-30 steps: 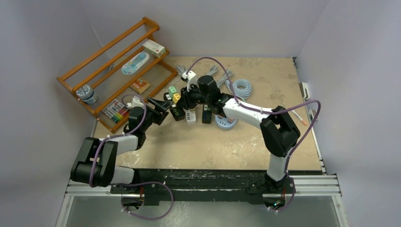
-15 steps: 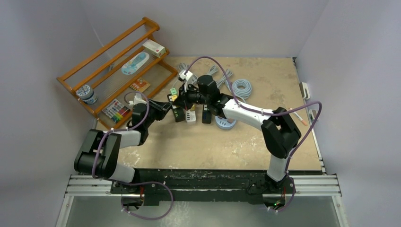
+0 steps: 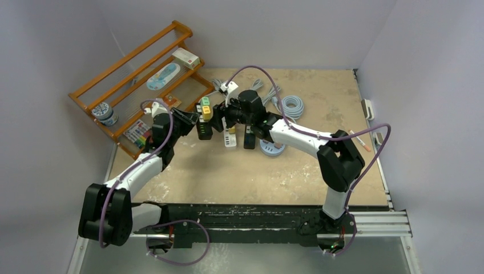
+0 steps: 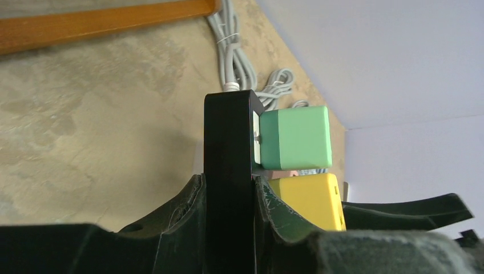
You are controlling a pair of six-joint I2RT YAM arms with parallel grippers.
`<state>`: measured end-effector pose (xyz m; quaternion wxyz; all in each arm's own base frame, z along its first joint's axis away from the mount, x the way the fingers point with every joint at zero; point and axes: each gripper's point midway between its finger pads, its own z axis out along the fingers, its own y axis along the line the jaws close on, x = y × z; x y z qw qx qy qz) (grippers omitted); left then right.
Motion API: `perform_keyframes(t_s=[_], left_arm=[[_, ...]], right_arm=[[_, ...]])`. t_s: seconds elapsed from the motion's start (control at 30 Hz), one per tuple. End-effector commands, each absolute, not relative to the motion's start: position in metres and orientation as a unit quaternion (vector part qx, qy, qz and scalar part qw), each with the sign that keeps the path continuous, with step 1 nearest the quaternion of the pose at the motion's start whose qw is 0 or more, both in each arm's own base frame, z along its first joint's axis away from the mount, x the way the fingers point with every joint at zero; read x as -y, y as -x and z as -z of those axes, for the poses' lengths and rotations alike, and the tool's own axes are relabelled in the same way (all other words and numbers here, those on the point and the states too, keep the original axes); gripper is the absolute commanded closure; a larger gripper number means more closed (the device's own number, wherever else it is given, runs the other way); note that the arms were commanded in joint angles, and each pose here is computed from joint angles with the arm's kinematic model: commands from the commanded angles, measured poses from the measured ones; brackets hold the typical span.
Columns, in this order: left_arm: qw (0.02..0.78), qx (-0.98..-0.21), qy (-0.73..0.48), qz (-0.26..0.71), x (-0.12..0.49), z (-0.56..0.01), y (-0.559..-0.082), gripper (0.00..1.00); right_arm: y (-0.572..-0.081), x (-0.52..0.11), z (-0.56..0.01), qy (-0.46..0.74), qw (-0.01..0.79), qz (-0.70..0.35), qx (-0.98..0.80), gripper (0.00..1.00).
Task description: Pull the plug off the socket
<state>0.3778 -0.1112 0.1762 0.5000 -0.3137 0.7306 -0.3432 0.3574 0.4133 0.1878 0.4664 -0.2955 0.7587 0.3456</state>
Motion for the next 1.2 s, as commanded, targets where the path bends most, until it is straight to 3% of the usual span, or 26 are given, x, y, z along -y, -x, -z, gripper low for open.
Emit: perform_keyframes(t_s=[0.0, 0.2, 0.63, 0.97, 1.07, 1.1, 1.17], left_arm=[[0.524, -0.712, 0.312, 0.348, 0.109, -0.197, -0.386, 1.00], [0.512, -0.718, 0.301, 0.362, 0.119, -0.203, -0.396, 1.00], [0.562, -0.685, 0.292, 0.359, 0.110, -0.231, -0.403, 1.00], [0.556, -0.695, 0.289, 0.353, 0.110, -0.226, -0.397, 1.00], [0.554, -0.696, 0.291, 0.353, 0.109, -0.221, -0.395, 1.00], [0.553, -0.697, 0.291, 0.352, 0.109, -0.219, -0.394, 1.00], [0.551, -0.698, 0.291, 0.352, 0.109, -0.217, -0.392, 1.00]], right_arm=[[-0.362, -0.418, -0.257, 0.272, 0.507, -0.386, -0.721, 0.27], [-0.363, -0.431, -0.276, 0.278, 0.504, -0.411, -0.707, 0.27], [-0.391, -0.444, -0.213, 0.254, 0.430, -0.358, -0.789, 0.29], [-0.394, -0.445, -0.200, 0.236, 0.422, -0.360, -0.798, 0.45], [-0.395, -0.445, -0.200, 0.236, 0.425, -0.363, -0.795, 0.53], [-0.395, -0.446, -0.199, 0.237, 0.423, -0.364, -0.795, 0.63], [-0.396, -0.448, -0.197, 0.237, 0.419, -0.370, -0.795, 1.00]])
